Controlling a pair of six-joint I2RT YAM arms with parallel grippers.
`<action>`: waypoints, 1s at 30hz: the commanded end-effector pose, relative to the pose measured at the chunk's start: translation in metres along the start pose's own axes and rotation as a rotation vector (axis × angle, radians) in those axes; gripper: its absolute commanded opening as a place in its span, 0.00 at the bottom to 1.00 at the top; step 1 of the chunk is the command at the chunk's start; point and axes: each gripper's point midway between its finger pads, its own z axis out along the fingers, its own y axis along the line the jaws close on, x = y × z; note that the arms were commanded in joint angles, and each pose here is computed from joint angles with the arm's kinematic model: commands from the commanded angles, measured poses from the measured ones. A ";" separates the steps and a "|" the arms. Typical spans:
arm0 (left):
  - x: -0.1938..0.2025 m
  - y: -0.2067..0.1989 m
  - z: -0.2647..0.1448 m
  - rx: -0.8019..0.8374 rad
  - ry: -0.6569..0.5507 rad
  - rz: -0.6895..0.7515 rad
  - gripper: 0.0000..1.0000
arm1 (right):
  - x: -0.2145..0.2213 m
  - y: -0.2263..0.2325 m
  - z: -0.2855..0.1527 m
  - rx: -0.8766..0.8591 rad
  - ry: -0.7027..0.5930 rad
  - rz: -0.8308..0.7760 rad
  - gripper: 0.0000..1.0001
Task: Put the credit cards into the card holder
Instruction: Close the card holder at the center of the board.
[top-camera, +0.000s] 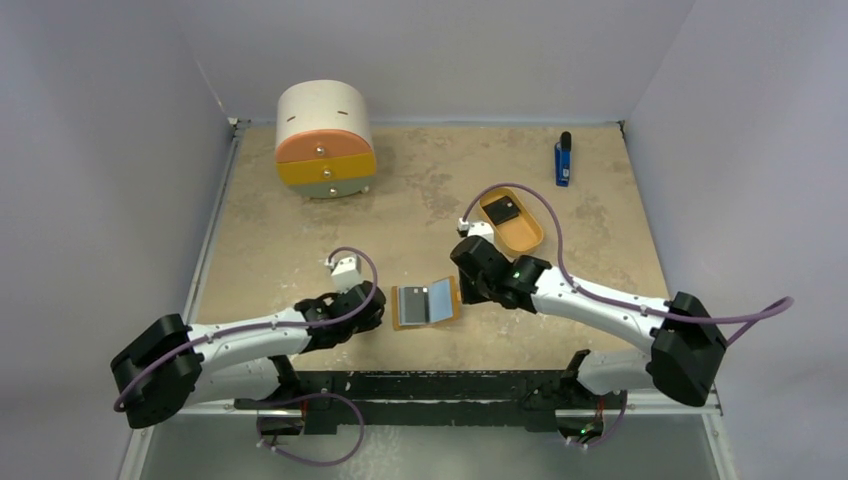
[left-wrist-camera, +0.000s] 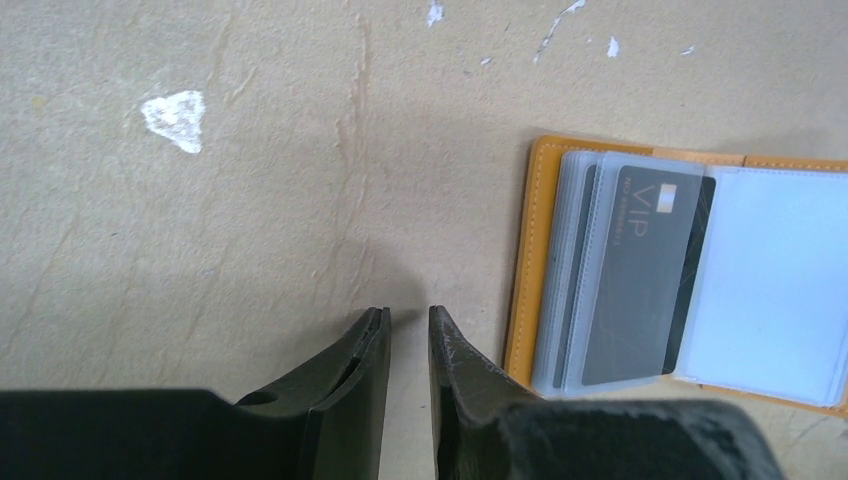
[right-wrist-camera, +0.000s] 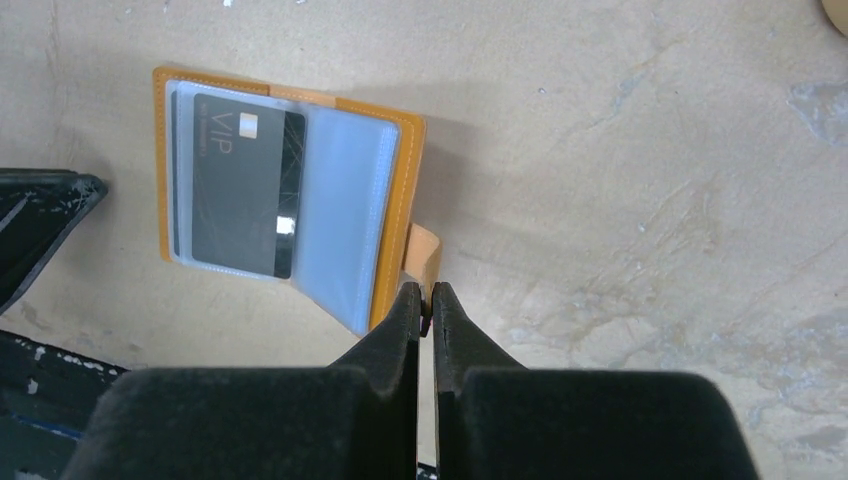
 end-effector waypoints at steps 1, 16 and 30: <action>-0.007 -0.028 0.002 0.081 -0.011 -0.020 0.20 | 0.010 -0.011 -0.006 0.028 0.012 0.013 0.00; -0.027 -0.058 -0.002 0.122 -0.046 0.046 0.22 | 0.012 0.003 -0.012 -0.100 -0.038 0.122 0.00; -0.021 -0.035 0.004 0.060 -0.045 0.045 0.21 | -0.031 0.076 -0.039 -0.445 -0.121 0.122 0.00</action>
